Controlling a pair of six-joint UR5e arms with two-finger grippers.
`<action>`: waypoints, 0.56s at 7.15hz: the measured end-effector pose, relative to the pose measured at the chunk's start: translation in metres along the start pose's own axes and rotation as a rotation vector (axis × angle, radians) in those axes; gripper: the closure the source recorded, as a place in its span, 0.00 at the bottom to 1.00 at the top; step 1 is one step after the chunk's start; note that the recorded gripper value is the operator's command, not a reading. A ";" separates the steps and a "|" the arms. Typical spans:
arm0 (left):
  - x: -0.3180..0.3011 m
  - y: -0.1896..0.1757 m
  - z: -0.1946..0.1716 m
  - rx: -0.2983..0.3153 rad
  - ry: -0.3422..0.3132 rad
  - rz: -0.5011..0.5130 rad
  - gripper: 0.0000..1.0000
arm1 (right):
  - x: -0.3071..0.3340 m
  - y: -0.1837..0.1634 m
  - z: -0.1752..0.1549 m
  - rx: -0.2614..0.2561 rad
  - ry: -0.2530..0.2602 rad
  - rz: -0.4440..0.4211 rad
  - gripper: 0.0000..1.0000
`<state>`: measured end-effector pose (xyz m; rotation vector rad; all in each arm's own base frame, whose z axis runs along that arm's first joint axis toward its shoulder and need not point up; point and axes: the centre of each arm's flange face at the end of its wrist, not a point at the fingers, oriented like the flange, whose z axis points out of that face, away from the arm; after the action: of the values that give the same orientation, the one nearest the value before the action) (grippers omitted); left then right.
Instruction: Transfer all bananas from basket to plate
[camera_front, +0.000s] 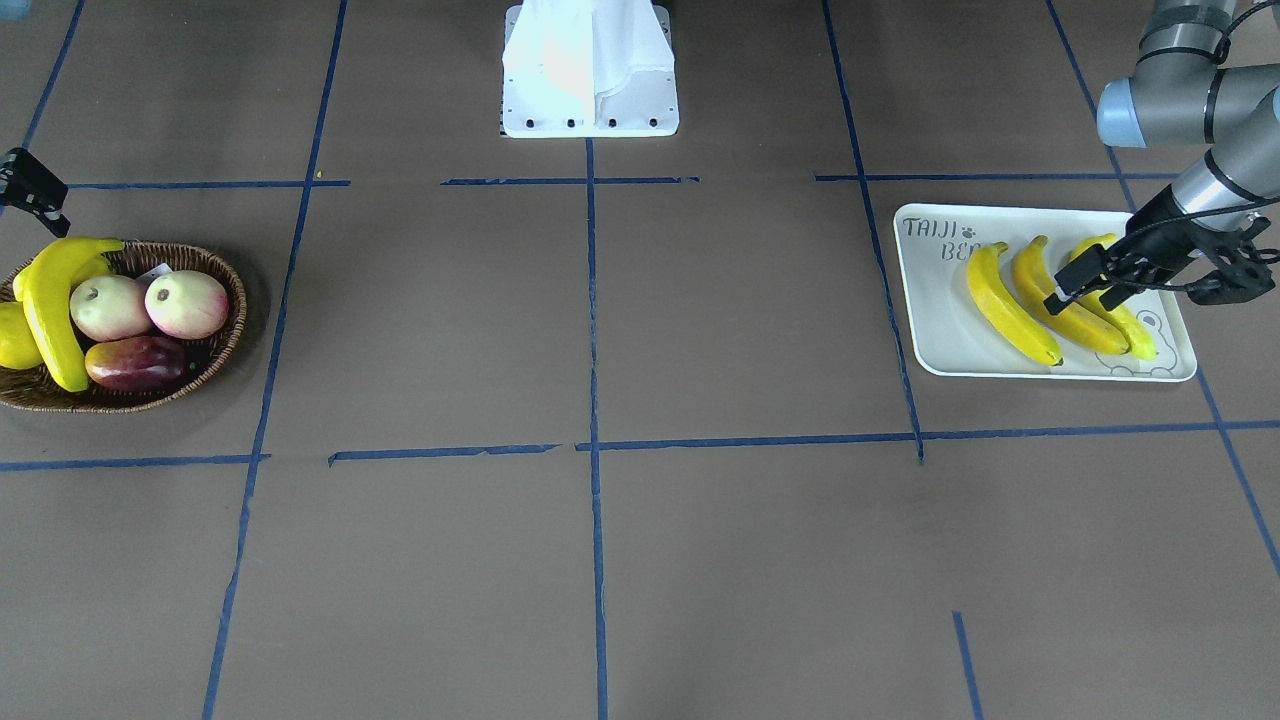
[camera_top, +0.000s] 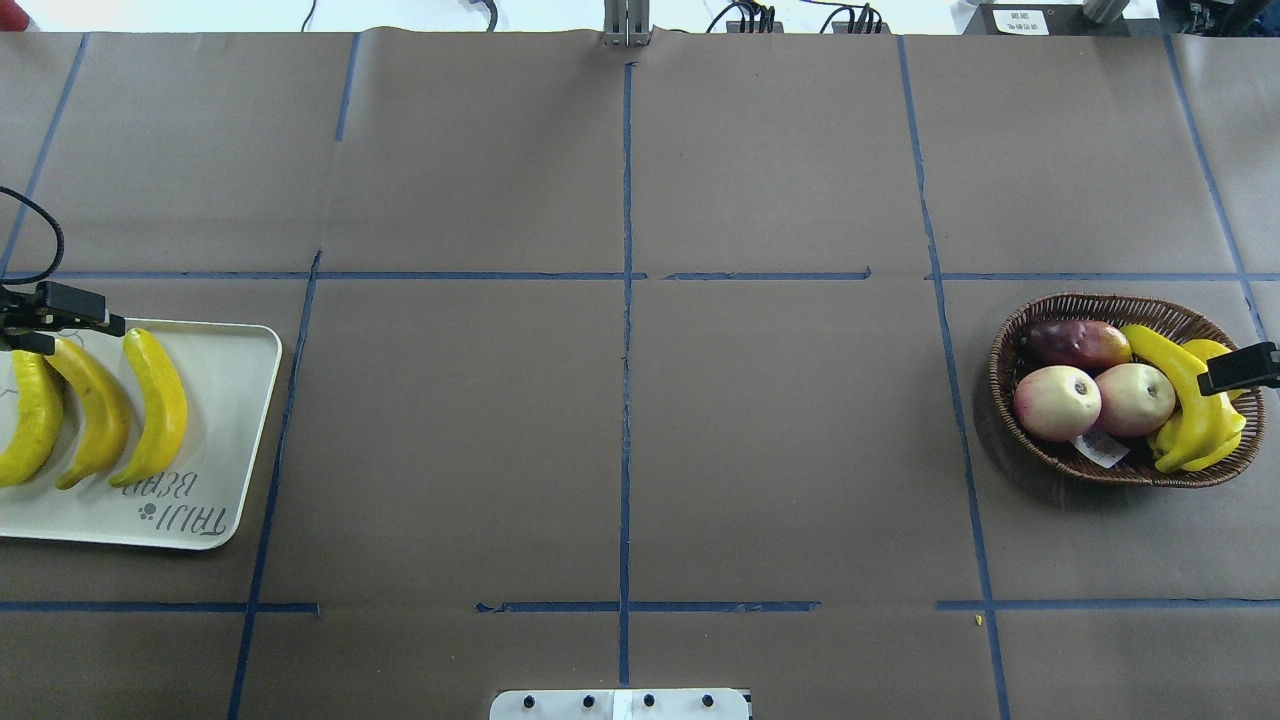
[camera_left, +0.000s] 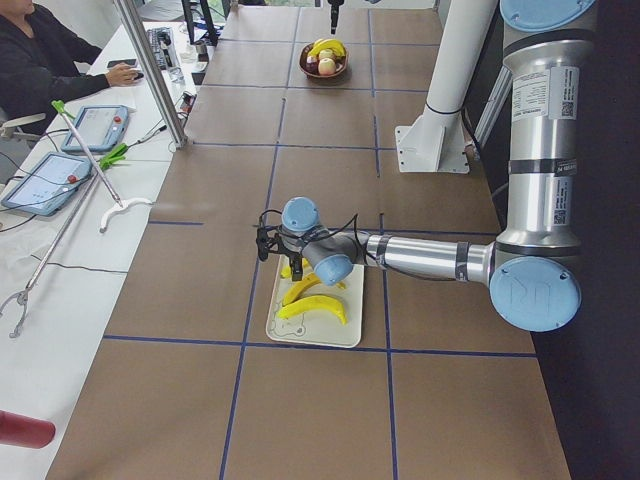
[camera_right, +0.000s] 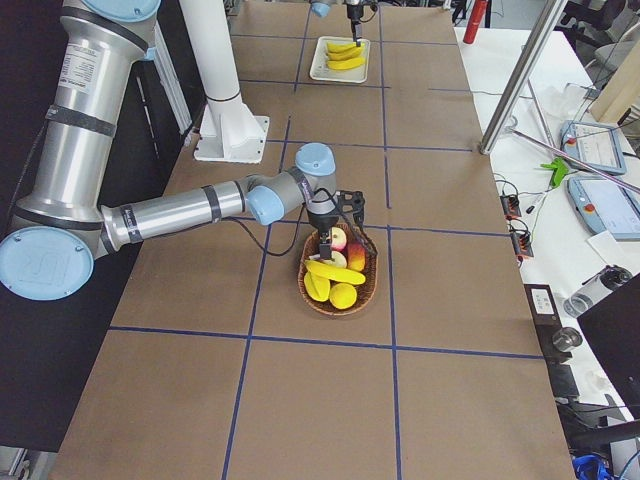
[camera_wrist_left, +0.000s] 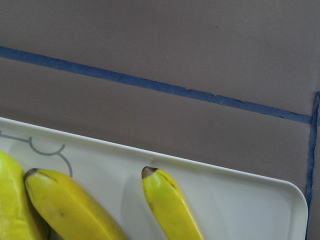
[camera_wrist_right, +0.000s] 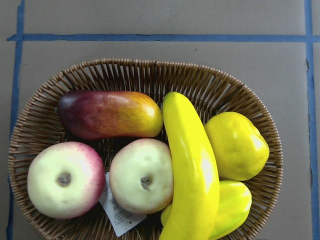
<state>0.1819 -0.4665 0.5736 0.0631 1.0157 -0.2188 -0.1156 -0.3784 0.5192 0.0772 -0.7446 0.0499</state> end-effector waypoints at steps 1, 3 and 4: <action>0.003 -0.002 0.001 0.001 0.002 0.002 0.00 | 0.008 0.002 0.007 0.013 -0.015 0.041 0.00; 0.009 -0.007 0.002 0.000 0.002 0.000 0.00 | 0.033 0.003 0.039 0.078 -0.113 0.117 0.00; 0.014 -0.010 0.002 -0.003 -0.002 -0.003 0.00 | 0.044 0.005 0.054 0.081 -0.142 0.132 0.00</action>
<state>0.1889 -0.4792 0.5635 0.0591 1.0143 -0.2200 -0.1199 -0.3774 0.5886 0.1093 -0.8890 0.2018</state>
